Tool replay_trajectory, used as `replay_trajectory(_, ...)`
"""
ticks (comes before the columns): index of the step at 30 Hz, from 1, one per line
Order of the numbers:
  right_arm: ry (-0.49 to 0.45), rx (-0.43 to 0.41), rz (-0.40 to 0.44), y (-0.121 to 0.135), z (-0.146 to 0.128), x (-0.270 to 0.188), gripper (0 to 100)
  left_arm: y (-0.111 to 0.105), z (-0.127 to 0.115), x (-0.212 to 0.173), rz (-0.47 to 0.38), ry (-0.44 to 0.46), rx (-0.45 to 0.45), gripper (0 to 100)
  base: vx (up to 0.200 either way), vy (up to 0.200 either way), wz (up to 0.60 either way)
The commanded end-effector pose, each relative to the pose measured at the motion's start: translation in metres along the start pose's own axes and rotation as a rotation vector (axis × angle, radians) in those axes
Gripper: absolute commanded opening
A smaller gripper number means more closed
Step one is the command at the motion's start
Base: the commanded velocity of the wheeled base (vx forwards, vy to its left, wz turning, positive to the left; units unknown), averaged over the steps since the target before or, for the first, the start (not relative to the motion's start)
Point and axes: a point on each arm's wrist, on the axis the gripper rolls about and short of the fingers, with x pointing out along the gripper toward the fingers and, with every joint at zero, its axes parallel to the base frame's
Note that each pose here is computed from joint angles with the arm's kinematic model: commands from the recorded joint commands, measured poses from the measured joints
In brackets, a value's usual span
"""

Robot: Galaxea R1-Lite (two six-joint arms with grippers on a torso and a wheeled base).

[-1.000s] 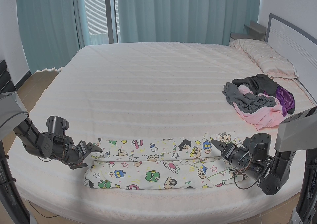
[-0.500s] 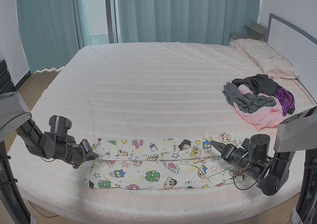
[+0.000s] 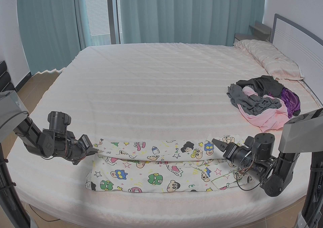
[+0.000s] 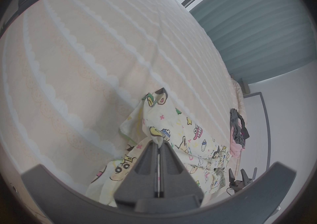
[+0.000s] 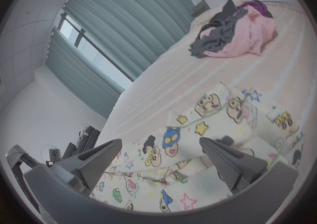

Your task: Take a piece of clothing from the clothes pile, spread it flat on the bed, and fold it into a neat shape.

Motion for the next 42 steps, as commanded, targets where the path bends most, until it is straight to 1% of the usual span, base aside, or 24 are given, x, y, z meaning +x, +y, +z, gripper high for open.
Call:
replay_trajectory(1, -0.041, -0.043, 0.038, 0.011, 0.012, 0.005, 100, -0.013, 0.002, -0.005, -0.035, -0.022, 0.029, 0, 0.000, 0.000, 0.00)
replay_trajectory(3, -0.016, -0.091, 0.020, 0.015, 0.015, 0.011, 100, -0.017, 0.003, -0.006, -0.045, -0.028, 0.037, 0, 0.000, 0.000, 0.00)
replay_trajectory(5, 0.002, -0.111, 0.004, 0.020, 0.019, 0.020, 100, -0.018, 0.003, -0.006, -0.045, -0.029, 0.039, 0, 0.000, 0.000, 0.00)
replay_trajectory(9, 0.085, -0.130, -0.067, 0.020, 0.018, 0.037, 100, -0.014, 0.000, -0.005, -0.030, -0.017, 0.035, 0, 0.000, 0.000, 0.00)
replay_trajectory(13, 0.119, -0.143, -0.105, 0.017, 0.019, 0.051, 100, -0.009, -0.004, -0.003, -0.003, 0.009, 0.022, 0, 0.000, 0.000, 0.00)
replay_trajectory(17, 0.141, -0.145, -0.123, 0.011, 0.013, 0.056, 100, -0.008, -0.004, -0.002, 0.005, 0.017, 0.023, 0, 0.000, 0.000, 0.00)
replay_trajectory(18, 0.144, -0.146, -0.128, 0.009, 0.011, 0.059, 100, -0.007, -0.005, -0.001, 0.006, 0.024, 0.026, 100, 0.000, 0.000, 0.00)
replay_trajectory(22, 0.157, -0.146, -0.139, 0.006, 0.007, 0.061, 100, -0.003, -0.008, 0.005, 0.023, 0.043, 0.033, 100, 0.000, 0.000, 0.00)
replay_trajectory(28, 0.169, -0.147, -0.148, 0.004, 0.005, 0.061, 100, -0.003, -0.007, 0.003, 0.021, 0.037, 0.035, 100, 0.000, 0.000, 0.00)
replay_trajectory(31, 0.168, -0.147, -0.147, 0.004, 0.005, 0.061, 100, -0.004, -0.006, 0.003, 0.029, 0.025, 0.032, 100, 0.000, 0.000, 0.00)
replay_trajectory(34, 0.168, -0.147, -0.145, 0.004, 0.005, 0.060, 100, -0.003, -0.004, 0.006, 0.070, -0.014, 0.031, 100, 0.000, 0.000, 0.00)
replay_trajectory(37, 0.165, -0.146, -0.143, 0.004, 0.005, 0.061, 100, -0.001, -0.003, 0.008, 0.089, -0.025, 0.017, 100, 0.000, 0.000, 0.00)
replay_trajectory(38, 0.164, -0.146, -0.143, 0.005, 0.005, 0.061, 100, -0.002, -0.002, 0.009, 0.090, -0.030, -0.028, 100, 0.000, 0.000, 0.00)
replay_trajectory(39, 0.163, -0.146, -0.142, 0.005, 0.005, 0.061, 100, -0.003, -0.002, 0.009, 0.088, -0.034, -0.049, 100, 0.000, 0.000, 0.00)
replay_trajectory(42, 0.164, -0.144, -0.143, 0.004, 0.005, 0.061, 100, -0.004, -0.001, 0.010, 0.083, -0.035, -0.079, 100, 0.000, 0.000, 0.00)
